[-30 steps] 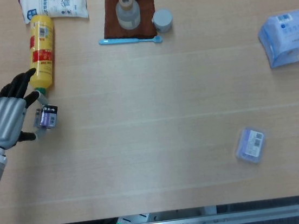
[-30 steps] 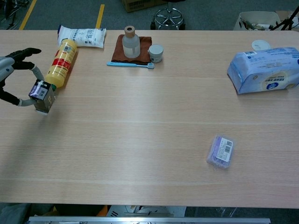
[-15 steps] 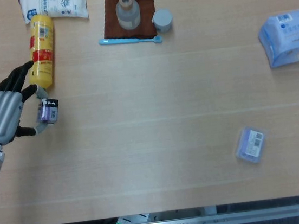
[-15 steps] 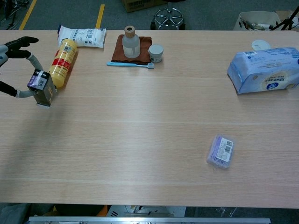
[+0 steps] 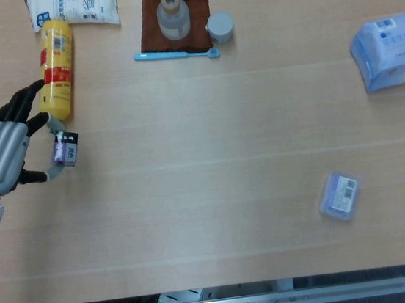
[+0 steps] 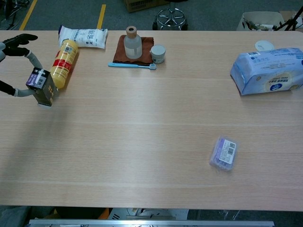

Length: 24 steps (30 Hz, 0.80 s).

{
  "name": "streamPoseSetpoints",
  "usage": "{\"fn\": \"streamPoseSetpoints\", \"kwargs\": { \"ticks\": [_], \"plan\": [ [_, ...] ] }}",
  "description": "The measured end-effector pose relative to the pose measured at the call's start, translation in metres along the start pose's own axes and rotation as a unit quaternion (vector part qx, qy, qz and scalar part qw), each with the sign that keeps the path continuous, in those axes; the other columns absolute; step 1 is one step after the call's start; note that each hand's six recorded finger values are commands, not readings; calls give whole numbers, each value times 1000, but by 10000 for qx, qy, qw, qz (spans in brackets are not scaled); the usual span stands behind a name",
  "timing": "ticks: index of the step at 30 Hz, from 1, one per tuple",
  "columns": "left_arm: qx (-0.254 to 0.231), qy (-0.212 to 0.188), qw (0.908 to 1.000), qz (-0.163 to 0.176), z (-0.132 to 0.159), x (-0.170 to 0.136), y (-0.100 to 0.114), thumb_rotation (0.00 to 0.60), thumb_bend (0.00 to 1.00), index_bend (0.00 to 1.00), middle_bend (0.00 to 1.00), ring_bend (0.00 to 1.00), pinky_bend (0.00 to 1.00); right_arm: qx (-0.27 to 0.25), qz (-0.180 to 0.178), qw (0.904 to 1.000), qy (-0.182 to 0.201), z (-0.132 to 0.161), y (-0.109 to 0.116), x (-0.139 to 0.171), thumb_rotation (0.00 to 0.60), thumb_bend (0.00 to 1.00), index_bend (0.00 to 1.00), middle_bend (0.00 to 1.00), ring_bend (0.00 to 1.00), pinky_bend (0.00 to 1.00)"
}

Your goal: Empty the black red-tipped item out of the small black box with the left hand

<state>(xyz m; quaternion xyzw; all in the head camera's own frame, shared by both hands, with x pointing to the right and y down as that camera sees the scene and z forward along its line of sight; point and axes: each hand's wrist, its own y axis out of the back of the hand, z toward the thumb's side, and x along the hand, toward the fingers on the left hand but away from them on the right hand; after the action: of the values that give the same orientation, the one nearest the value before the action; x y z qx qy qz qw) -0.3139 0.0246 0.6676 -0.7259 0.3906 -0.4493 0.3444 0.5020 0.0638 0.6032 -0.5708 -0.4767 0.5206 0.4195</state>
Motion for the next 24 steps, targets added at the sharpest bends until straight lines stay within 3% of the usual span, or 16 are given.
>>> {"fn": "streamPoseSetpoints", "kwargs": {
  "ticks": [12,24],
  "plan": [
    [-38,-18,10000,28,0,-1,3,600,456,355,0,53,177,7,0,10000,-5,0,0,0,600,143,267,200,100,255],
    [1,10,10000,43,-3,-1,4,600,456,350,0,52,177,-1,-2,10000,-19,-1,0,1,600,143,267,200,100,255]
  ]
}}
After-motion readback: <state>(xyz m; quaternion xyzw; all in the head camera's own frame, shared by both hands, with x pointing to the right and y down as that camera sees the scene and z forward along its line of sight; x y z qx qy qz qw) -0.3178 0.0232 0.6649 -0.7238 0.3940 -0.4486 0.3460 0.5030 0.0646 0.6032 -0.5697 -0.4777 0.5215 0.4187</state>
